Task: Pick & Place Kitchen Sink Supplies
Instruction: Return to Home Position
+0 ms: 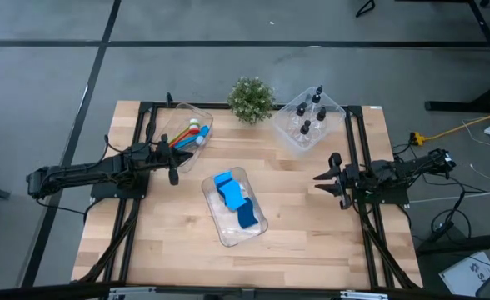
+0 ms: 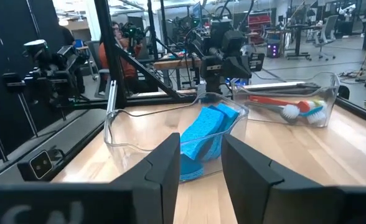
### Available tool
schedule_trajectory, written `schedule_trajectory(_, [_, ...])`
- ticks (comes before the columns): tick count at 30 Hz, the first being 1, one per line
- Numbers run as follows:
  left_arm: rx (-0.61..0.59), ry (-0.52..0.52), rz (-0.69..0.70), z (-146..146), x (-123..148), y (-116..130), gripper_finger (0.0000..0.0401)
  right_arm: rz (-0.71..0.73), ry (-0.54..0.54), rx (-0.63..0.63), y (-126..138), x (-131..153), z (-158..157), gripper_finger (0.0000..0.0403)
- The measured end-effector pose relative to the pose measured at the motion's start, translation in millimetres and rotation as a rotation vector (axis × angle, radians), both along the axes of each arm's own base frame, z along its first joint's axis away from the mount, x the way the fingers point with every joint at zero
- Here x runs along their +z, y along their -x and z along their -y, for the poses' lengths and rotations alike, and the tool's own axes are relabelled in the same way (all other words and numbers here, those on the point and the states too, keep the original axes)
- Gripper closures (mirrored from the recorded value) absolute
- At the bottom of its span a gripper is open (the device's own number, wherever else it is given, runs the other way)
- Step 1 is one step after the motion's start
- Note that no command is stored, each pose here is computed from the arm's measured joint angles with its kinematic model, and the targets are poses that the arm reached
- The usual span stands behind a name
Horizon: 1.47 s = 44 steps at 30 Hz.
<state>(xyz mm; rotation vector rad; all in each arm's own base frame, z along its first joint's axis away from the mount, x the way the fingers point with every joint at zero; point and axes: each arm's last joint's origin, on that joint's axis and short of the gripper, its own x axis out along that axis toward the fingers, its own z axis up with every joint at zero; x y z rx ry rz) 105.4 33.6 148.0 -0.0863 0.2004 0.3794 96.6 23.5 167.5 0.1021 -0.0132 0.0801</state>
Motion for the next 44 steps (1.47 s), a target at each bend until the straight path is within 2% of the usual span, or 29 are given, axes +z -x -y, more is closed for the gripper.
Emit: schedule_trajectory(44, [0.000,0.000,0.000,0.0,0.0,0.0,0.0392,0.000,-0.001,0.000,0.0,0.0,0.0,0.0286])
